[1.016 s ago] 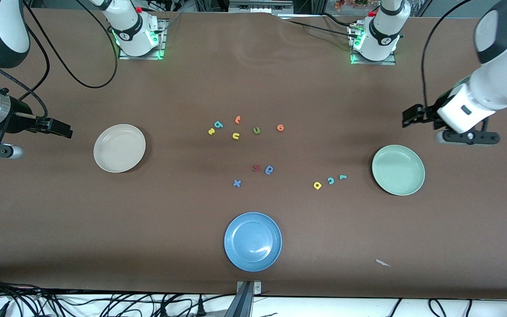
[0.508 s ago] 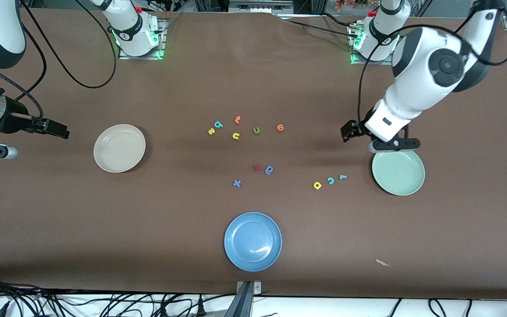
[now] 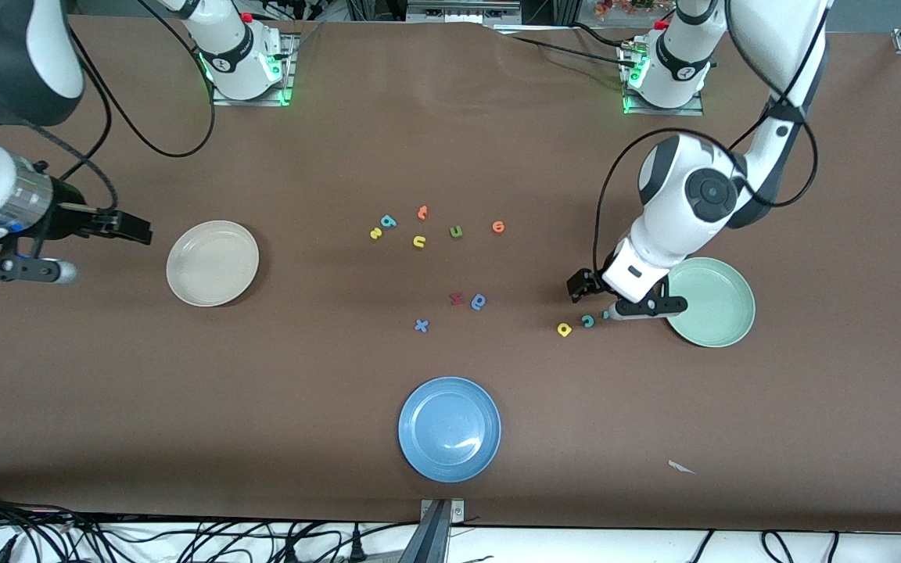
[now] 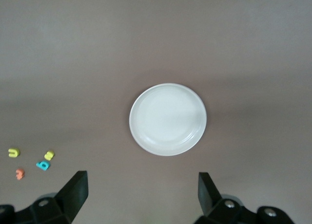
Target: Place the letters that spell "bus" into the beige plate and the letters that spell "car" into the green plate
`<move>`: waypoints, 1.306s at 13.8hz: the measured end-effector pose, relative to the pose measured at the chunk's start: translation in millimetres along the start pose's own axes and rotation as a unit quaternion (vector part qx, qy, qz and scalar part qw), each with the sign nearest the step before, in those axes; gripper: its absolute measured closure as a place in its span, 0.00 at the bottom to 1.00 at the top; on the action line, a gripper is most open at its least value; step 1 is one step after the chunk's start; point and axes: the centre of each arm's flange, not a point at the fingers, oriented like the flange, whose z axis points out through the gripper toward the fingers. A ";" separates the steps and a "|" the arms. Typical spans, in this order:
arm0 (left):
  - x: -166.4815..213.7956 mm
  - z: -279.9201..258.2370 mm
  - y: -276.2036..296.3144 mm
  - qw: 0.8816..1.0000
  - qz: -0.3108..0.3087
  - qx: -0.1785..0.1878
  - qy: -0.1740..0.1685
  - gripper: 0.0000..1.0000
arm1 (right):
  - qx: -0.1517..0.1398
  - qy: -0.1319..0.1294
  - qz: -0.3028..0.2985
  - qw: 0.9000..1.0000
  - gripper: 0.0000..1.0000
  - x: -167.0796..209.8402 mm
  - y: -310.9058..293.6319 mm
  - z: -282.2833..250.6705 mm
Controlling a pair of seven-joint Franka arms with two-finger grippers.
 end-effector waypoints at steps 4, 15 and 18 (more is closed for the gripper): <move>19.8 22.0 -9.6 1.000 -0.012 0.004 0.002 0.00 | -0.017 -0.023 0.016 0.999 0.00 -16.9 -80.8 33.3; 39.4 101.5 31.7 1.000 0.004 0.019 -0.003 0.00 | 0.004 -0.009 0.177 0.984 0.01 -106.9 -252.2 195.4; 30.7 113.9 38.6 1.000 0.009 0.024 -0.011 0.01 | 0.032 0.011 0.213 0.976 0.01 -131.3 -266.1 242.9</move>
